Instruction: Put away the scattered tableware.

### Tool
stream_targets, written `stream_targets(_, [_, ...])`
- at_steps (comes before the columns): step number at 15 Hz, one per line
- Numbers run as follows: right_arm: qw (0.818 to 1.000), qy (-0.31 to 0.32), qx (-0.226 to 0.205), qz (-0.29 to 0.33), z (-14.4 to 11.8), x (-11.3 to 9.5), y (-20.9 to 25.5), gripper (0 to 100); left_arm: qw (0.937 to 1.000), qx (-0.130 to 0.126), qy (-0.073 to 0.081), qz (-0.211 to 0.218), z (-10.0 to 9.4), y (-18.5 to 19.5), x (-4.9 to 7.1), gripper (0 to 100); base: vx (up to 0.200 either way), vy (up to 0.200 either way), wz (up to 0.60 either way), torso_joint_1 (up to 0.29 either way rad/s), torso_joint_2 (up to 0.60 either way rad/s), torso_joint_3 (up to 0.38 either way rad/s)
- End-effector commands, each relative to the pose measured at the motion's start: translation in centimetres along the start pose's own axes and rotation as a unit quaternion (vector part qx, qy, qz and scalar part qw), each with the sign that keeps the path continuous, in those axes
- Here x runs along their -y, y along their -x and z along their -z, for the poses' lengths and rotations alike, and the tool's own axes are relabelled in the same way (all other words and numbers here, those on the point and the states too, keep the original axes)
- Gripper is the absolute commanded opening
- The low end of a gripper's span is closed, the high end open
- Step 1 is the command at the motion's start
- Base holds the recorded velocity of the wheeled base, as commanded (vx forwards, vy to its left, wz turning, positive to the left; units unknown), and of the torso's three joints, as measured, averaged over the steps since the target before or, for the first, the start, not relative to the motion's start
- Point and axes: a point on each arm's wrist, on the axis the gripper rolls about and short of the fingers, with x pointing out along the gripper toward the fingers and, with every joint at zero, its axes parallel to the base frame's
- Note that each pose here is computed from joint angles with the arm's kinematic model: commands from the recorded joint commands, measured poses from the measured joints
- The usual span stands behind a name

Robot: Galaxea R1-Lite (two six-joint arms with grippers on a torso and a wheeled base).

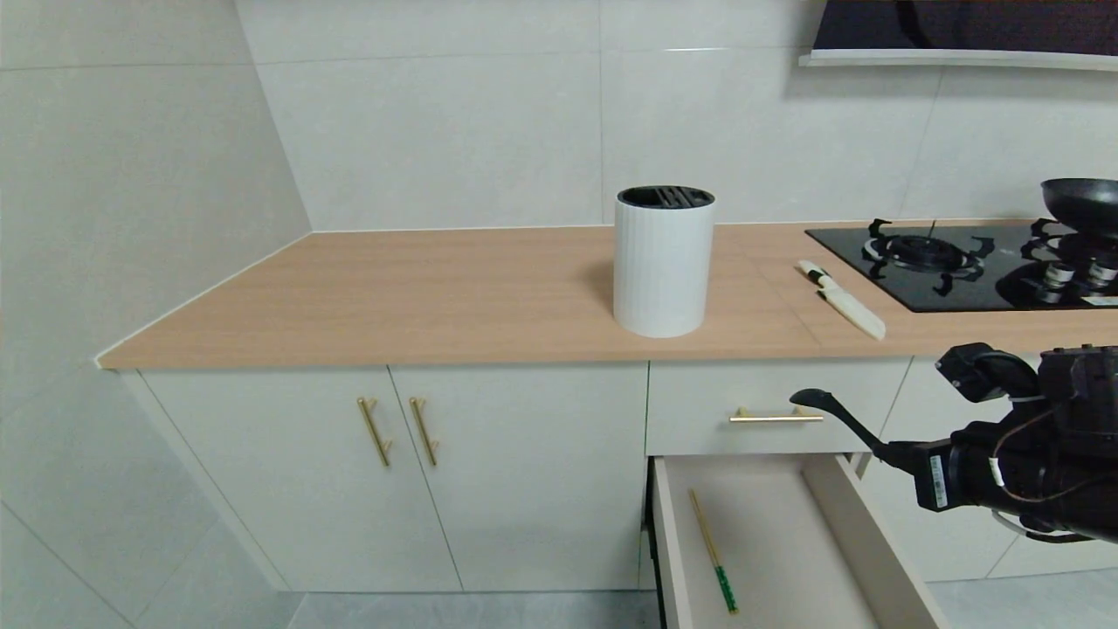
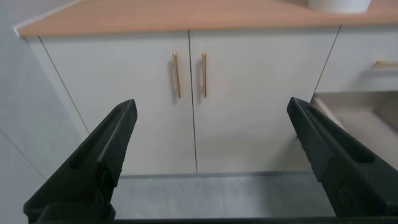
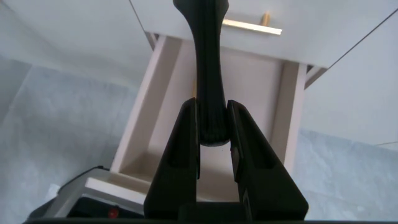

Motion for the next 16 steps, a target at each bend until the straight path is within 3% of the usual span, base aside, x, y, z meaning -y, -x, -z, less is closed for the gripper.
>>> stream_targets(1, [1.0,0.0,-0.012,-0.001,0.34,0.01,-0.51,0,1.0,0.0,0.0,0.0,0.0,0.0,0.0,100,0.0,0.0,0.0,-0.217,0.5,0.276])
stream_targets(16, [0.999,-0.001,-0.034,-0.002,1.07,0.04,-1.39,0,1.0,0.0,0.0,0.0,0.0,0.0,0.0,100,0.0,0.0,0.0,-0.176,0.47,0.296])
